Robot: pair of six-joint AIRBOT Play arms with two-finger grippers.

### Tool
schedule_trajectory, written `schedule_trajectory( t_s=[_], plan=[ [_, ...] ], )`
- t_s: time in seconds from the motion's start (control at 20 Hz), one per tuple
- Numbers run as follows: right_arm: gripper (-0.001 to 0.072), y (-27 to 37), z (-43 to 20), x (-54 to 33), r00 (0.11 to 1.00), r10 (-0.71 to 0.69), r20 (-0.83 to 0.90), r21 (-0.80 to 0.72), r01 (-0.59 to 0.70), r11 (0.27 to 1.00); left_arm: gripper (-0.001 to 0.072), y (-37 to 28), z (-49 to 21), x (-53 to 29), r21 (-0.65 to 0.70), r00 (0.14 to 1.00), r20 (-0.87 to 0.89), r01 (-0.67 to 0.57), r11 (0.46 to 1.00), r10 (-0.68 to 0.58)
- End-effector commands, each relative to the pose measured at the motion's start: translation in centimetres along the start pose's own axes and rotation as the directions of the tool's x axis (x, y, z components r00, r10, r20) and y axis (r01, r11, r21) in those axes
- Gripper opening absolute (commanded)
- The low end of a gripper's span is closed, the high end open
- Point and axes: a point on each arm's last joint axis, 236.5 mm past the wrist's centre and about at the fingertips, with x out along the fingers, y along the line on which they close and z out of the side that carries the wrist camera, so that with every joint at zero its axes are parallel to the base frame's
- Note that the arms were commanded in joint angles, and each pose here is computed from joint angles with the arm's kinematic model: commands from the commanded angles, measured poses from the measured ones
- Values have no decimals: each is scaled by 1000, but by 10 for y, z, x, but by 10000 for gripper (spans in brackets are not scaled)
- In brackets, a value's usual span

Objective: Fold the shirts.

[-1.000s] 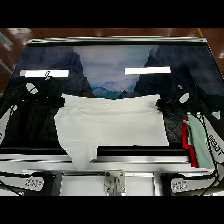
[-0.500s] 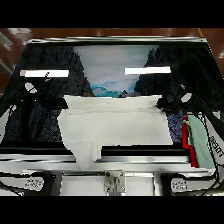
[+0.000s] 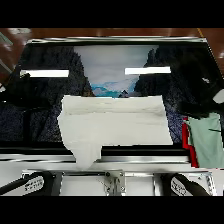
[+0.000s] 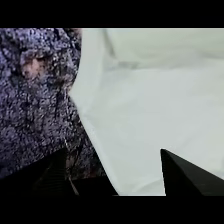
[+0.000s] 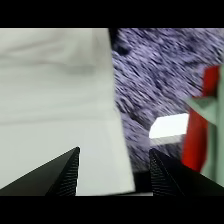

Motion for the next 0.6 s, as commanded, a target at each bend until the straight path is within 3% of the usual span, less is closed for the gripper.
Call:
schedule_trajectory(
  t_s=[0.0, 0.25, 0.4, 0.55],
  plan=[
    [570, -52, -48, -46, 986, -142, -89, -14, 142, 990, 709, 8, -46, -22, -29, 1000, 22, -12, 999, 13],
    [568, -32, -41, -43, 999, 42, -16, 122, -39, 992, 709, 17, -150, 32, -232, 997, -43, 52, 971, -64],
    [567, -21, -45, -30, 996, 93, -14, 120, -91, 989, 709, -1, -167, 51, -282, 986, -38, 145, 948, -163],
    [567, -21, -53, -11, 995, 98, -19, 143, -94, 985, 709, 0, -174, 58, -299, 985, -56, 141, 944, -165]
  ],
)
